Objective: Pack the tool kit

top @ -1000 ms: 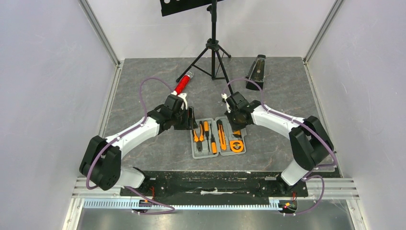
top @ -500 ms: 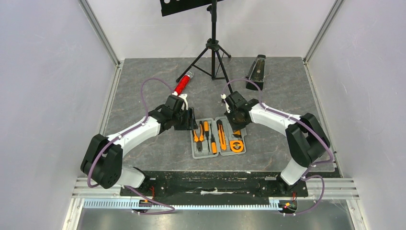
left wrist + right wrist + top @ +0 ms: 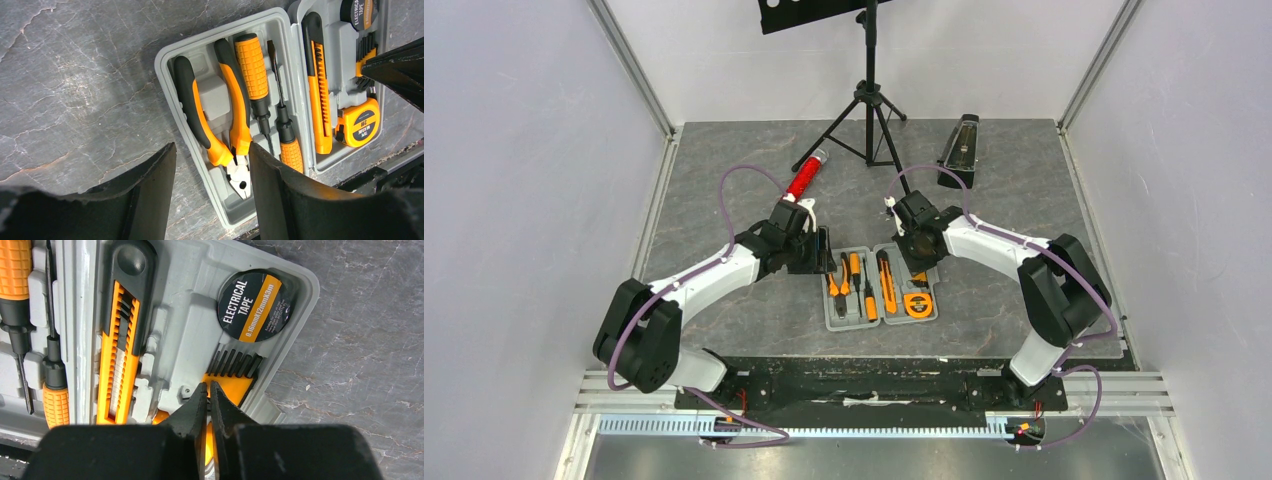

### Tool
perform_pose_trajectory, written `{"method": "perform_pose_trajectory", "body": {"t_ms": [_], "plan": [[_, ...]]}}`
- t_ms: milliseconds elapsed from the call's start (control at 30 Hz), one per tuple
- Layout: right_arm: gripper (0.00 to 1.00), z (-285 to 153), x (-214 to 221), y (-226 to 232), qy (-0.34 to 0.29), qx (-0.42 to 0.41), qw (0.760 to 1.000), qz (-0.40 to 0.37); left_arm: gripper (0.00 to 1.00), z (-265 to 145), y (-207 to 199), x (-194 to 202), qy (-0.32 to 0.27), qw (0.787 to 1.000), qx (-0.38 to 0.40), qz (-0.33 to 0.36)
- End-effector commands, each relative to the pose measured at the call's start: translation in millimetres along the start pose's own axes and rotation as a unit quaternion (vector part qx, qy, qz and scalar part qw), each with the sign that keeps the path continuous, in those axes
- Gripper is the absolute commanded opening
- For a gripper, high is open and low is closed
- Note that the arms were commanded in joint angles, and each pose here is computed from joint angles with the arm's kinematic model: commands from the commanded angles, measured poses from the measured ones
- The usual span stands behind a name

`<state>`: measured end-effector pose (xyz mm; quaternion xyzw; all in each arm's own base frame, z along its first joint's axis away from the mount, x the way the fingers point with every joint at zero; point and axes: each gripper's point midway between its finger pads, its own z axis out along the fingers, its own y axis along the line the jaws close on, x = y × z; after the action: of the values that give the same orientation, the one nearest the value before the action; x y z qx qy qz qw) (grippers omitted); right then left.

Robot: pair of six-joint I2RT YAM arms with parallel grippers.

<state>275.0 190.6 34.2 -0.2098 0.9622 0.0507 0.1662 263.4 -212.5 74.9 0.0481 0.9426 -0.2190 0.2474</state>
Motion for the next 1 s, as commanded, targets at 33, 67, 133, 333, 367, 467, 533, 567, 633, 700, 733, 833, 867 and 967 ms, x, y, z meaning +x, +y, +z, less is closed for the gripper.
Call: {"method": "perform_pose_trajectory", "body": {"t_ms": [33,67,133,333,367,467,533,567,633,700,733,833,867,967], "plan": [[0.06,31,62,-29,0.103,0.062,0.993,-0.014,0.61,-2,-5,-6,-0.014,1.000,0.009,0.009],[0.06,33,68,-31,0.112,0.066,0.991,-0.014,0.61,-2,-5,-7,-0.014,1.000,0.009,0.009],[0.06,39,81,-34,0.132,0.070,0.989,-0.014,0.61,-3,-5,-7,-0.015,1.000,0.008,0.011],[0.05,51,106,-41,0.172,0.087,0.981,-0.014,0.61,-10,-4,-12,-0.025,1.000,0.002,0.017],[0.05,53,109,-41,0.179,0.089,0.980,-0.014,0.61,-13,-4,-14,-0.029,0.999,0.001,0.019],[0.04,56,121,-48,0.201,0.106,0.974,-0.017,0.61,-20,-7,-20,-0.040,0.999,0.002,0.023],[0.03,57,128,-51,0.212,0.113,0.971,-0.019,0.61,-27,-8,-25,-0.050,0.998,0.002,0.028],[0.03,58,132,-53,0.219,0.117,0.968,-0.021,0.61,-32,-10,-29,-0.056,0.998,0.002,0.033],[0.03,58,139,-59,0.232,0.134,0.963,-0.024,0.61,-43,-11,-36,-0.066,0.997,-0.002,0.046],[0.03,60,144,-61,0.242,0.141,0.960,-0.027,0.61,-56,-13,-46,-0.079,0.995,-0.005,0.063],[0.02,60,144,-62,0.245,0.144,0.958,-0.027,0.61,-64,-13,-52,-0.087,0.994,-0.008,0.073],[0.02,62,140,-61,0.248,0.147,0.957,-0.025,0.61,-90,-11,-73,-0.115,0.988,-0.026,0.101],[0.02,62,141,-61,0.250,0.149,0.956,-0.025,0.61,-97,-8,-79,-0.124,0.985,-0.035,0.111],[0.01,62,141,-61,0.257,0.156,0.953,-0.024,0.61,-123,5,-102,-0.174,0.973,-0.078,0.128]]}}
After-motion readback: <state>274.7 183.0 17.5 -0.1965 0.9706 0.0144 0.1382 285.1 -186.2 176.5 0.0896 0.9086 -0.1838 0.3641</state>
